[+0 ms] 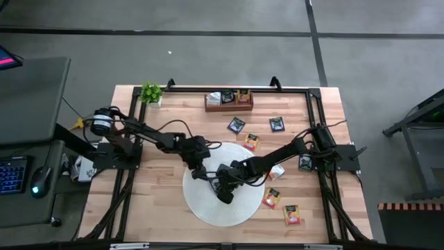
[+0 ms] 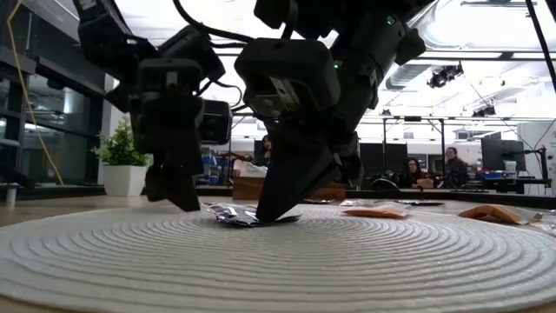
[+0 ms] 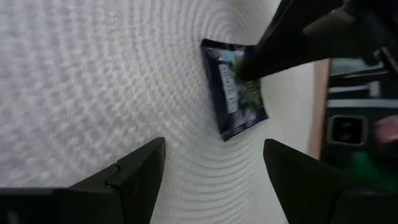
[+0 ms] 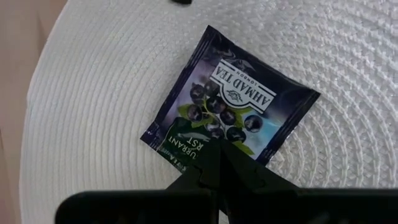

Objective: Pick & Place Tea
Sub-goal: Put the blue tea bag into the middle section of the wooden organizer

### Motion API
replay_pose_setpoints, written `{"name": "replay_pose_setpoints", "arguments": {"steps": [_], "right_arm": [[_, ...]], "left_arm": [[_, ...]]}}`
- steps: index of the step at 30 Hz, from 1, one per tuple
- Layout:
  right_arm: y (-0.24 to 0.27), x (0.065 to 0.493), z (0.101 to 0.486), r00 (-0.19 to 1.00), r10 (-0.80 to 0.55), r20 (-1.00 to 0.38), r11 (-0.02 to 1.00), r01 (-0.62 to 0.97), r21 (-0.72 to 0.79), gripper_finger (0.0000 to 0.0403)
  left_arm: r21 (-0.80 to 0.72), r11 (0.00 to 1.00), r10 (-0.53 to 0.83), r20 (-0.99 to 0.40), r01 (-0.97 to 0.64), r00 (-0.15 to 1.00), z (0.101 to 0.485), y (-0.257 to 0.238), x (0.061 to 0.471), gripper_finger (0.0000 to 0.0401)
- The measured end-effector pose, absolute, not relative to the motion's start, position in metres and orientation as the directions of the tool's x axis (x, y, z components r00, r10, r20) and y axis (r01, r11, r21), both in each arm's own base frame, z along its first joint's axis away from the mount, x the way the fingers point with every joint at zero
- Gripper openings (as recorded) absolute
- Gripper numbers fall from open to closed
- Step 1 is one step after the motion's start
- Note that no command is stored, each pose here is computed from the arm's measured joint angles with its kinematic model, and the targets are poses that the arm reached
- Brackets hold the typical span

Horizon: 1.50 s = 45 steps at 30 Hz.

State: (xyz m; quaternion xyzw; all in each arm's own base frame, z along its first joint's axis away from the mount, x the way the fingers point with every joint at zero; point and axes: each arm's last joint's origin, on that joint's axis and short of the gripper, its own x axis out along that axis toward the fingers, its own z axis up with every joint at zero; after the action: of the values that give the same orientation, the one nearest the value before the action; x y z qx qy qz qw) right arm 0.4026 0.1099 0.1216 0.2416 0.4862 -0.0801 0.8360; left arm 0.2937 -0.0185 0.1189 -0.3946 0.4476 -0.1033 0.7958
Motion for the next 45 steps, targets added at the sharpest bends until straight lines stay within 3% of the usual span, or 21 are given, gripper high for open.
{"name": "replay_pose_setpoints", "arguments": {"steps": [8, 22, 28, 45], "right_arm": [[0.110, 0.403, 0.121, 0.519, 0.093, -0.850, 0.871, 0.372, 0.322, 0.0000], [0.109, 0.403, 0.121, 0.524, 0.088, -0.847, 0.867, 0.378, 0.324, 0.0000], [0.110, 0.404, 0.121, 0.528, 0.089, -0.845, 0.867, 0.377, 0.327, 0.0000], [0.110, 0.404, 0.121, 0.536, 0.080, -0.840, 0.872, 0.371, 0.320, 0.0000]], "left_arm": [[-0.780, 0.576, -0.557, -0.593, -0.244, 0.581, 0.114, -0.020, 0.298, 0.0271], [-0.775, 0.595, -0.550, -0.585, -0.212, 0.596, 0.136, -0.020, 0.312, 0.0271], [-0.716, 0.632, -0.510, -0.673, -0.297, 0.536, 0.128, -0.019, 0.309, 0.0271], [-0.751, 0.592, -0.560, -0.645, -0.293, 0.521, 0.129, -0.020, 0.309, 0.0271]]}}
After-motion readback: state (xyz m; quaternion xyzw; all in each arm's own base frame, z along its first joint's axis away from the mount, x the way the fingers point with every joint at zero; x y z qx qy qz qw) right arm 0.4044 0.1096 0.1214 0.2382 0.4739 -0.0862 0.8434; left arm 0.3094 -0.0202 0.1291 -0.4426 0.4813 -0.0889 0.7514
